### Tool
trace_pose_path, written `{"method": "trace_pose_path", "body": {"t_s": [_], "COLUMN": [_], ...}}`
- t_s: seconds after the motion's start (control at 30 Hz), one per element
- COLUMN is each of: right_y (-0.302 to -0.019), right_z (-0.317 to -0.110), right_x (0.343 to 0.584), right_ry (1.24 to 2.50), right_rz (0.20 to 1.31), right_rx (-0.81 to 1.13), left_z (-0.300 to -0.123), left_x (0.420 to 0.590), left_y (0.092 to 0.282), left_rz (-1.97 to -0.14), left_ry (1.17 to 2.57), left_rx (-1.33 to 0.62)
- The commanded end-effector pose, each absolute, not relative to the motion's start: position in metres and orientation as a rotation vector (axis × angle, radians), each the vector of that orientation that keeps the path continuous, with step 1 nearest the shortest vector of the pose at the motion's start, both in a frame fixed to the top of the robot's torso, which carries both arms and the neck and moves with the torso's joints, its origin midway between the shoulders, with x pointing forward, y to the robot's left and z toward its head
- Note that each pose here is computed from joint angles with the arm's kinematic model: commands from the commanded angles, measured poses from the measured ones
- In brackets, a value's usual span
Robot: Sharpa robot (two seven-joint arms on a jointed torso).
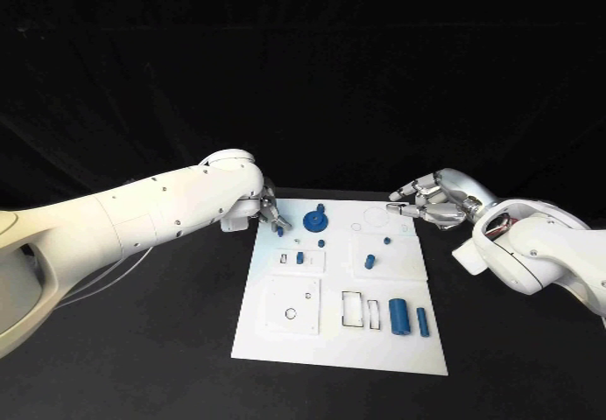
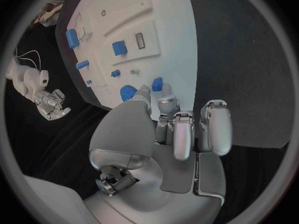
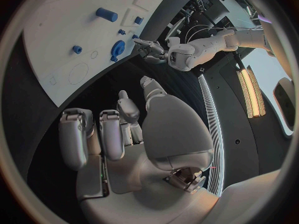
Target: Assemble the parts on the task board
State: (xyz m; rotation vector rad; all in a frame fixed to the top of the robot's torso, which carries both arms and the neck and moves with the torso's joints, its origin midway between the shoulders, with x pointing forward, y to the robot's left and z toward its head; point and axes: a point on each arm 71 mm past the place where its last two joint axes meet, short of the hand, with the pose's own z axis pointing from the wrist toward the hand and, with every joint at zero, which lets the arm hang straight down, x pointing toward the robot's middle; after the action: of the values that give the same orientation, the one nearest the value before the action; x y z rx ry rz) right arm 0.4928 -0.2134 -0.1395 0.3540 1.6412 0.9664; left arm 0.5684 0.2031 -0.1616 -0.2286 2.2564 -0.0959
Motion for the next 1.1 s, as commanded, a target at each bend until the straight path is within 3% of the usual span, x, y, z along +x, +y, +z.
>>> {"method": "trace_pose_path", "body": {"t_s": [0.03,0.83,1.1], "right_y": [-0.213,-0.214,-0.216], "right_z": [-0.140,-0.140,-0.139], "right_x": [0.493,0.494,0.494], "right_ry": [1.639,1.635,1.631], "right_rz": [0.964,0.963,0.962], "right_rx": [0.348,0.348,0.351], "left_z": [-0.162,-0.165,-0.163], "left_x": [0.568,0.564,0.552], "left_y": [0.200,0.204,0.214], "left_rz": [-0.123,-0.245,-0.322], "left_ry": [2.271,2.314,2.314], "left_rx": [-0.224,-0.357,-0.480]}}
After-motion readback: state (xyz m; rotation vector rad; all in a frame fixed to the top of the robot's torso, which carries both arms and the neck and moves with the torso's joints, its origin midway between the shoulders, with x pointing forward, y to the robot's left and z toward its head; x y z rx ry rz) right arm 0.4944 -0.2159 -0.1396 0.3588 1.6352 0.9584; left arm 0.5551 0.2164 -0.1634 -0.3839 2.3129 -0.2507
